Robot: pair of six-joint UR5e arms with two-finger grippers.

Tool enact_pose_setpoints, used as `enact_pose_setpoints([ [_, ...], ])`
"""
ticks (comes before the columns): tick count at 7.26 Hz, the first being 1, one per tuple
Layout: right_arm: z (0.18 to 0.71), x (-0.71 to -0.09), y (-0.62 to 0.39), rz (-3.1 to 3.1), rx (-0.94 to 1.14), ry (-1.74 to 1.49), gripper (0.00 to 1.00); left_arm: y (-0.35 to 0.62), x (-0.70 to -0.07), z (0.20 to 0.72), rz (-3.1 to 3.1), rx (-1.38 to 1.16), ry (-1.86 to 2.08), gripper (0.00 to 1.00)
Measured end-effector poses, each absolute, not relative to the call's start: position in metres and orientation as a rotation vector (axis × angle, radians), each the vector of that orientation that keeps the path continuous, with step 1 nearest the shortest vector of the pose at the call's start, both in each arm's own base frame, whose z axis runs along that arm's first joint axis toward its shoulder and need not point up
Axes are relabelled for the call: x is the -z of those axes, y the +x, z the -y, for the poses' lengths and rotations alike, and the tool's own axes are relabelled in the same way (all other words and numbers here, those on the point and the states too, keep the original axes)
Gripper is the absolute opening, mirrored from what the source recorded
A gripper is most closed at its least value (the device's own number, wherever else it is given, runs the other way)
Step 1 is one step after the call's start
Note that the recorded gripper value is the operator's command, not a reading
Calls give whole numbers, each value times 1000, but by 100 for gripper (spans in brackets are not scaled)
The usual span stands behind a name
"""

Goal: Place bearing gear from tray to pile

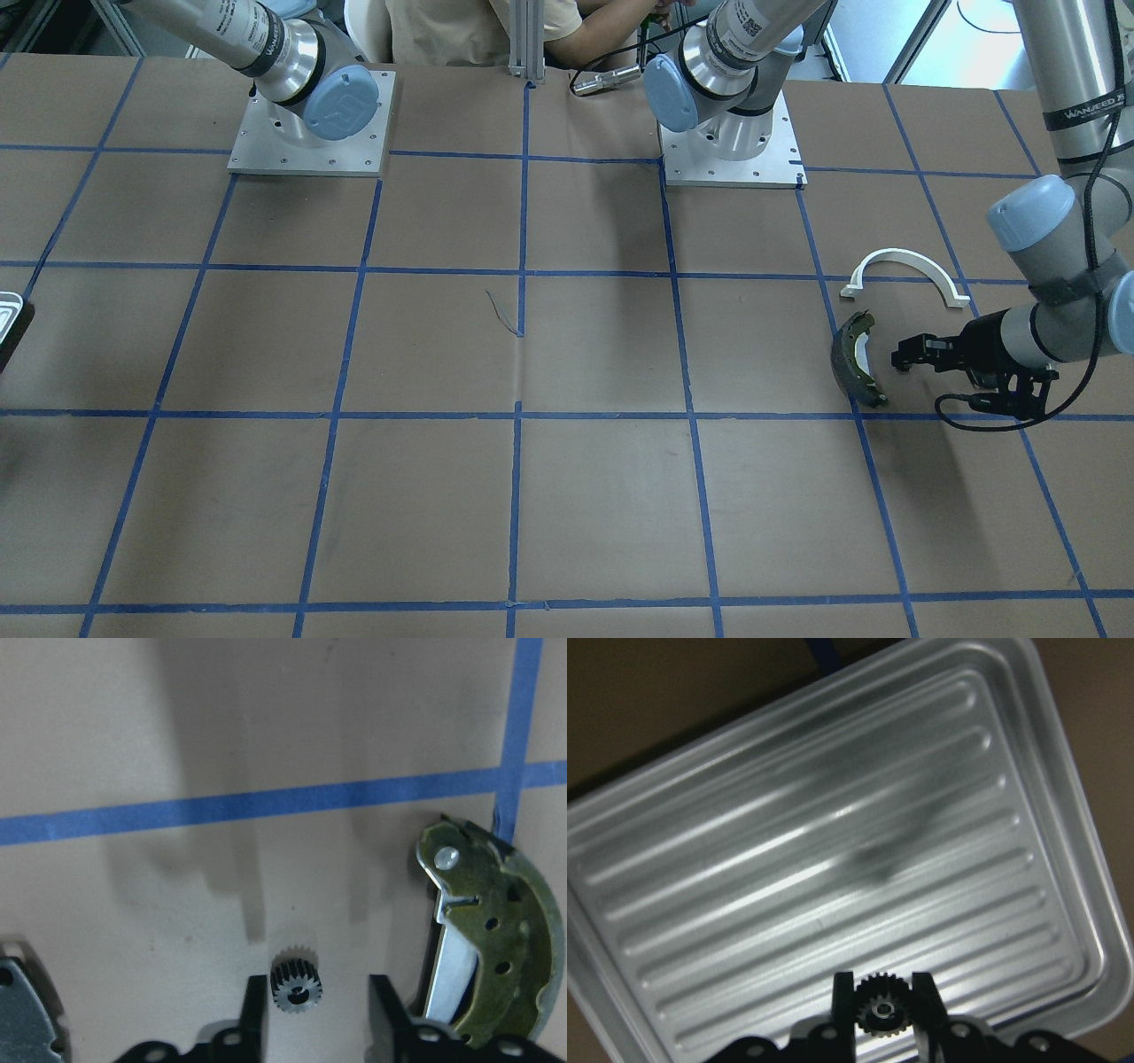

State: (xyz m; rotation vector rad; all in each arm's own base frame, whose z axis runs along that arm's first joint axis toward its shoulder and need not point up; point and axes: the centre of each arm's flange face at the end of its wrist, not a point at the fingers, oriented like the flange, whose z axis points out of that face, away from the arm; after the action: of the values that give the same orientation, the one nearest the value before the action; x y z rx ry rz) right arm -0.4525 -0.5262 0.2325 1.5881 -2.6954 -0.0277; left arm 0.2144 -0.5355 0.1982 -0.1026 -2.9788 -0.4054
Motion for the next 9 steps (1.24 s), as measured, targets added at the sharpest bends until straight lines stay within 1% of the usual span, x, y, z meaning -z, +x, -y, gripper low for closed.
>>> enact_pose_setpoints([
  [2,566,-231,-392,2821,-55,1422,6,214,-223,540,3011,365,-95,100],
  [4,604,-227,-315,2945,-134,1275,6,210,-262,550,3042,332,-57,100],
  [6,626,-241,-203,3052,-108,1055,7,197,-307,569,3047,352,10,100],
  [9,634,-249,-20,3083,-44,715,7,145,-363,598,3073,372,123,100],
])
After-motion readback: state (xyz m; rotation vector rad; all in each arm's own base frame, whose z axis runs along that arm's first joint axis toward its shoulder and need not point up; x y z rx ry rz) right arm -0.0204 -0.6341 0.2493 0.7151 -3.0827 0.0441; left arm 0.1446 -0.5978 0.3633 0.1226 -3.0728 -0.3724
